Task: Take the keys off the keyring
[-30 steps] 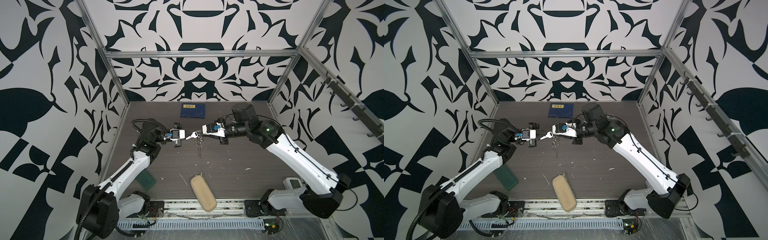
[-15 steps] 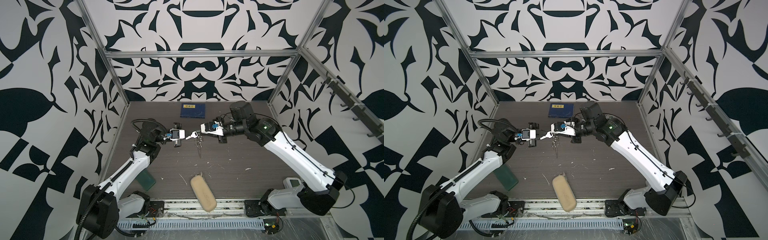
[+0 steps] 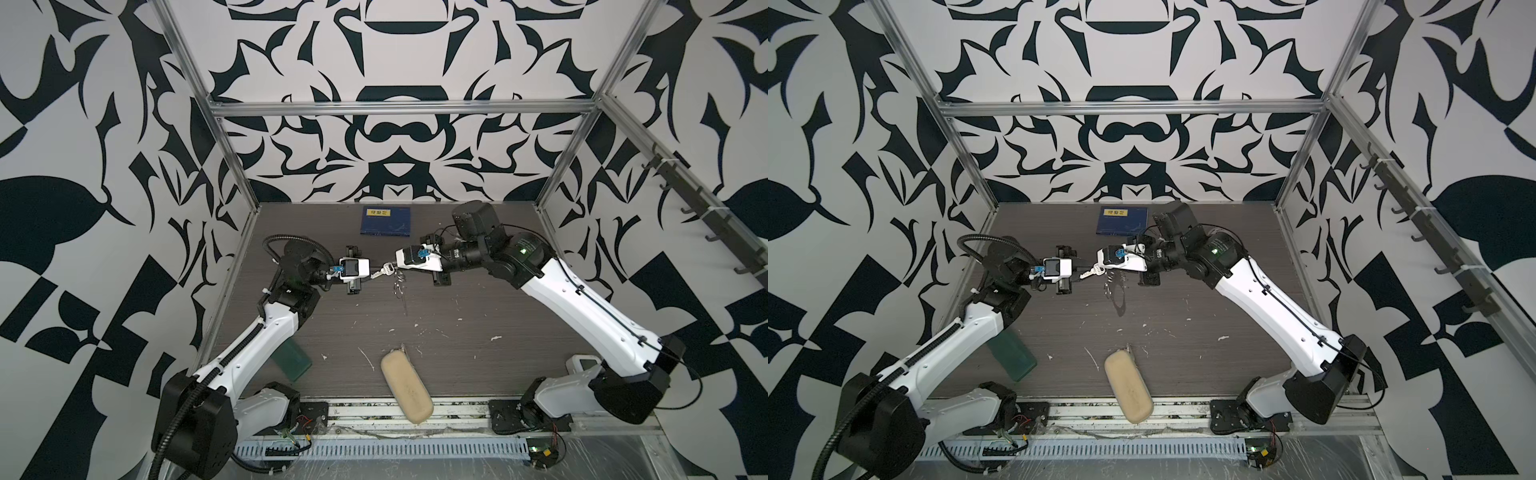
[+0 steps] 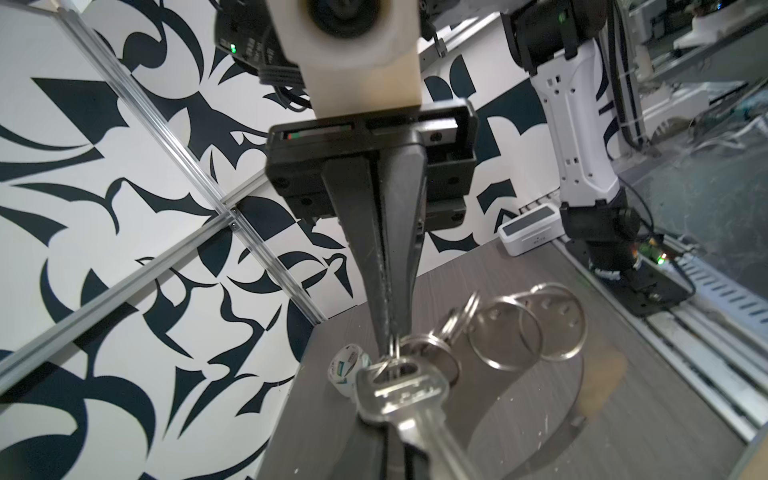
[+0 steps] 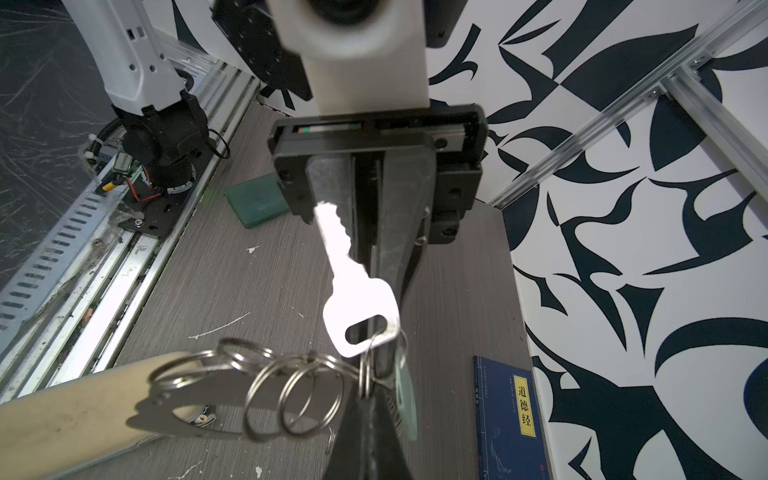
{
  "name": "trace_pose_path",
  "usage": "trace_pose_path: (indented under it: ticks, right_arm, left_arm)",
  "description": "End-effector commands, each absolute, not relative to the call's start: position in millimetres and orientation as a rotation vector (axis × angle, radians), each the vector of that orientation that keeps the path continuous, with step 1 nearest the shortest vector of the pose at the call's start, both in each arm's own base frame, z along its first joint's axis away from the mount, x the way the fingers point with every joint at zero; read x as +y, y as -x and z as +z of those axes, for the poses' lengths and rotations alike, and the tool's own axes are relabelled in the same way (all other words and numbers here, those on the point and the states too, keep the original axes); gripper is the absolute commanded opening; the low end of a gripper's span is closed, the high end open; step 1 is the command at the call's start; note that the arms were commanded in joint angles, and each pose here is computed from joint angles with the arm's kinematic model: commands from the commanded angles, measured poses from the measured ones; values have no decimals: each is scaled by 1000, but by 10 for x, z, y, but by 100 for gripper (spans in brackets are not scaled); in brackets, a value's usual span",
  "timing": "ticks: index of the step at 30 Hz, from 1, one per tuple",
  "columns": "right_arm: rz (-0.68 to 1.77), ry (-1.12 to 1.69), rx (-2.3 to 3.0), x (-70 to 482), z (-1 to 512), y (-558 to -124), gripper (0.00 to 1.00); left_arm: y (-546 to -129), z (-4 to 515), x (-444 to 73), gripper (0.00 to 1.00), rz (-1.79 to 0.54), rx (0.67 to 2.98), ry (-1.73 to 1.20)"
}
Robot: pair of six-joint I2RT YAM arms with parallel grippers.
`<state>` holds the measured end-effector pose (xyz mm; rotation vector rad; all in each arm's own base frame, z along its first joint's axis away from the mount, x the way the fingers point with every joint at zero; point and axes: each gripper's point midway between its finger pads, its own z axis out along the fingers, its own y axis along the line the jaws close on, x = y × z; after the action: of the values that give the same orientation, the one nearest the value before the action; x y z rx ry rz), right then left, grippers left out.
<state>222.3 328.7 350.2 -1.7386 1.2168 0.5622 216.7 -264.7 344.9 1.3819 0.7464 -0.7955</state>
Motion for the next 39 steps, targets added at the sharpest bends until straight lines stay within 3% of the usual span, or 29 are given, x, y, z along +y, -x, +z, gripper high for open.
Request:
trace_pose_path:
  ticks: [1, 7, 12, 16, 25, 29, 39]
  right_arm:
    - [554, 1711, 1106, 3267, 3866, -2113, 0]
    - [553, 1724, 1105, 3227, 3893, -2089, 0]
    - [539, 1737, 1103, 3199, 3904, -2092, 0]
    - [536, 1750, 1101, 3198, 3872, -2098, 0]
    - [487, 1805, 1049, 3197, 3786, -2120, 0]
    - [463, 1814, 1038, 3197, 3781, -2144, 0]
    - [424, 1850, 987, 3174, 3739, -2126, 0]
  left_arm:
    - [-2179, 3513, -2550, 19, -748, 741, -1362]
    - [-2250, 3476, -2414, 25, -710, 789, -1323]
    - [-2204, 3505, -2381, 39, -693, 776, -1322]
    - [-2150, 3545, -2374, 46, -668, 744, -1339]
    - [-1950, 3494, -2465, 39, -737, 785, -1500]
    - [-1939, 3478, -2483, 31, -709, 803, -1509]
    - [-1915, 3513, -2566, 35, -646, 797, -1511]
